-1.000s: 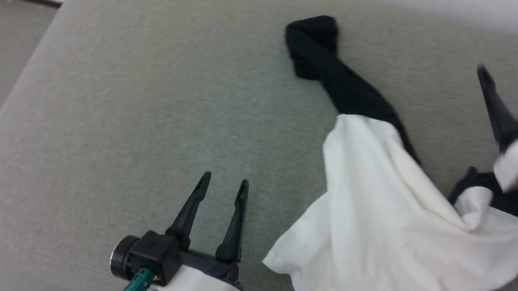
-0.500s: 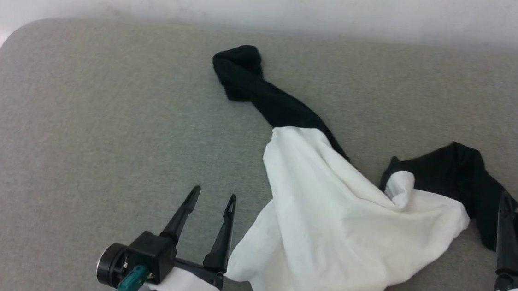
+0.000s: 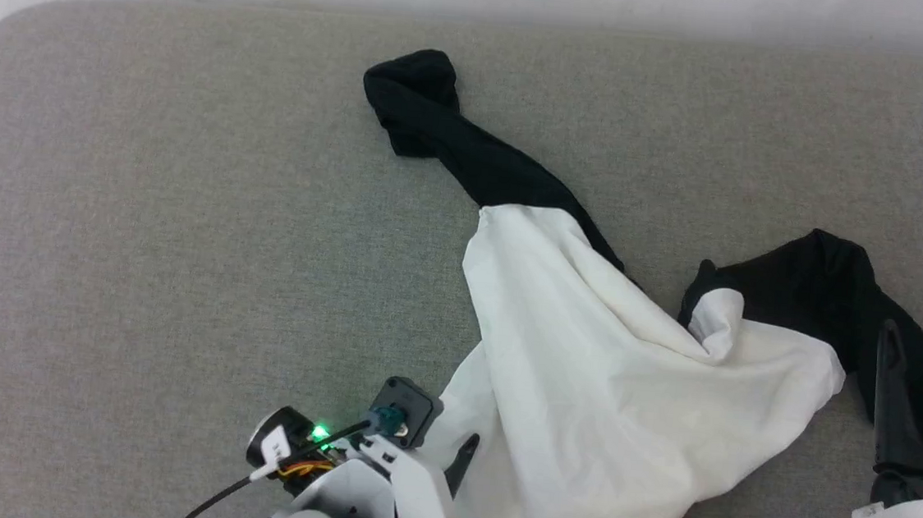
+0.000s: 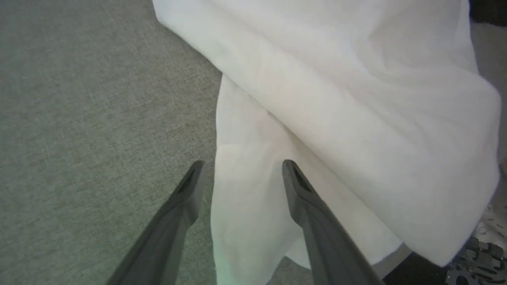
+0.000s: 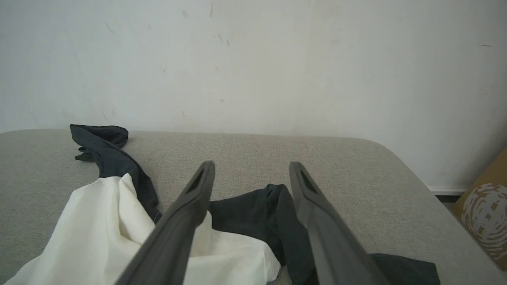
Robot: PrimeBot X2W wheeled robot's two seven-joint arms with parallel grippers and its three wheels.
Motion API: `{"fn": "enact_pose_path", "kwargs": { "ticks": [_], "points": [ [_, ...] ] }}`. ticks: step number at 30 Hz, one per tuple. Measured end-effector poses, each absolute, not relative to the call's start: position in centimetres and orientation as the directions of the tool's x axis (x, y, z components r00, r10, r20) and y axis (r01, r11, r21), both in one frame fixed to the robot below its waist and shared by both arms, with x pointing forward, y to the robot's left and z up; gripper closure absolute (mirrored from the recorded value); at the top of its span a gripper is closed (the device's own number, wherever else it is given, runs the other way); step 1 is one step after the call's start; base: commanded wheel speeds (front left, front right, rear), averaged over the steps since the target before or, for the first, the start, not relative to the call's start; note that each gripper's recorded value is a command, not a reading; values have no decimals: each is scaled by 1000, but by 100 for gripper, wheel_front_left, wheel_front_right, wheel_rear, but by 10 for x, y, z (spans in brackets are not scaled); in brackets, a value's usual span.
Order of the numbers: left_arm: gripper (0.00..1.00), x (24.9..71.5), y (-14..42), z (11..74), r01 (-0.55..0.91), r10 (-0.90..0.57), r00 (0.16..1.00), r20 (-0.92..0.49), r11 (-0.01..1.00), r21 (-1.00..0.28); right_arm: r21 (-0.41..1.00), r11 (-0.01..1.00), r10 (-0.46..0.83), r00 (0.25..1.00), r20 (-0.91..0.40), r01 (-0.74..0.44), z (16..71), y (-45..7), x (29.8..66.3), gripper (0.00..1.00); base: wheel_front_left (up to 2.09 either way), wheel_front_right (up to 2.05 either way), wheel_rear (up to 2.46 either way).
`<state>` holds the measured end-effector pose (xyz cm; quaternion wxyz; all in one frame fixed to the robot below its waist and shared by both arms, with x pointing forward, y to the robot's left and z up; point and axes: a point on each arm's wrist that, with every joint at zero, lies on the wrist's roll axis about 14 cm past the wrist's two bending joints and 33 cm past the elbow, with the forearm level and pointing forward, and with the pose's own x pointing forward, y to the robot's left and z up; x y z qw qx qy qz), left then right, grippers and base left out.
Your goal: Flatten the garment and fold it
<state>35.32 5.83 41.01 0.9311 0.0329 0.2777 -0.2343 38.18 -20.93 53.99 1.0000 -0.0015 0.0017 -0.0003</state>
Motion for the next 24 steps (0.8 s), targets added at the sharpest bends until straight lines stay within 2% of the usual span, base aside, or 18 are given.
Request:
{"fn": "enact_pose_path", "kwargs": {
  "ticks": [4, 7, 9, 12, 16, 21, 24],
  "points": [
    [0, 347, 54, 387, 490, -417, 653, -632, 869, -69, 6, 1000, 8, 1000, -5, -8, 538, -206, 388, 0, 0, 0, 0],
    [0, 350, 54, 380, 513, -407, 628, -663, 857, -41, 7, 1000, 9, 1000, -17, -9, 535, -206, 390, 0, 0, 0, 0],
    [100, 352, 54, 378, 517, -405, 625, -667, 855, -35, 7, 1000, 9, 1000, -18, -9, 534, -206, 390, 0, 0, 0, 0],
    [100, 356, 55, 380, 499, -403, 640, -654, 865, -45, 9, 1000, 12, 1000, -7, -12, 537, -205, 393, 0, 0, 0, 0],
    [100, 356, 60, 387, 425, -400, 671, -624, 897, -119, 13, 1000, 14, 1000, 7, -14, 541, -204, 396, 0, 0, 0, 0],
    [100, 348, 98, 403, 262, -290, 749, -596, 956, -135, 19, 999, 33, 999, 17, -34, 543, -198, 400, 0, 0, 0, 0],
    [100, 321, 115, 403, 175, -236, 738, -633, 972, -158, 26, 998, 51, 998, 21, -52, 544, -192, 403, 0, 0, 0, 0]
  ]
}}
